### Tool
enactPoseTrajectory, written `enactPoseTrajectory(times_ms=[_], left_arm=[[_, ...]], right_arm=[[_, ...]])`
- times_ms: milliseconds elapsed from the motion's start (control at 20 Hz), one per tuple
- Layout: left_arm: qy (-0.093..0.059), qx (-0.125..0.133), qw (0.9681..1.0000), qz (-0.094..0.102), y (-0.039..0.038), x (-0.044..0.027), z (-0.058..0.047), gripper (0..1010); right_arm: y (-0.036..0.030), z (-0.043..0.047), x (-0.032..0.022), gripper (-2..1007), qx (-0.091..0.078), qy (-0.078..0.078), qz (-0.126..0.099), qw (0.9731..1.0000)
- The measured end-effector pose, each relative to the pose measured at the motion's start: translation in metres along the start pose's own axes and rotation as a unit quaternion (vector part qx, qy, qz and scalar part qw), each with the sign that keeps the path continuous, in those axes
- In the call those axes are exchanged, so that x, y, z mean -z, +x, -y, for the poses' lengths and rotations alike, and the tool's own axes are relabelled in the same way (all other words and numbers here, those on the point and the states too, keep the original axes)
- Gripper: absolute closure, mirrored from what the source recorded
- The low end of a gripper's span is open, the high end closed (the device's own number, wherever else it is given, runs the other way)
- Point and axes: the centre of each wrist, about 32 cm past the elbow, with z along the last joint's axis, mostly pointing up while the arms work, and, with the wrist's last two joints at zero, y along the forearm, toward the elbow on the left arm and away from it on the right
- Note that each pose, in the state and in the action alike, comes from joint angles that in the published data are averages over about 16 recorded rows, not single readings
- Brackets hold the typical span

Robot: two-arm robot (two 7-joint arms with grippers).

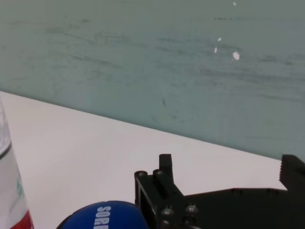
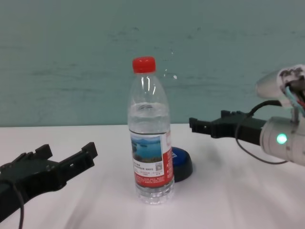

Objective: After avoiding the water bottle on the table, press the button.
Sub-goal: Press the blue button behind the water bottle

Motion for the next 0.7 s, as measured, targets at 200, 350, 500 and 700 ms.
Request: enactPoseTrajectory(times_ms=[200, 350, 500, 700], left_arm=[[0.0, 0.0, 1.0, 0.0, 0.0, 0.0, 0.0, 0], [0.0, 0.0, 1.0, 0.0, 0.0, 0.0, 0.0, 0], [0.0, 0.0, 1.0, 0.0, 0.0, 0.0, 0.0, 0], [0.0, 0.0, 1.0, 0.0, 0.0, 0.0, 0.0, 0]], right_arm=[[-0.0003, -0.0077, 0.0019, 1, -0.006, -0.005, 0.0, 1.0], [-0.0005, -0.0129, 0.0035, 1, -0.01, -0.009, -0.001, 0.9999], [-0.0006, -0.0176, 0.0048, 1, -0.014, -0.014, -0.002, 0.9998], [-0.0006, -0.0228, 0.007, 1, -0.018, -0.02, -0.003, 0.9996]])
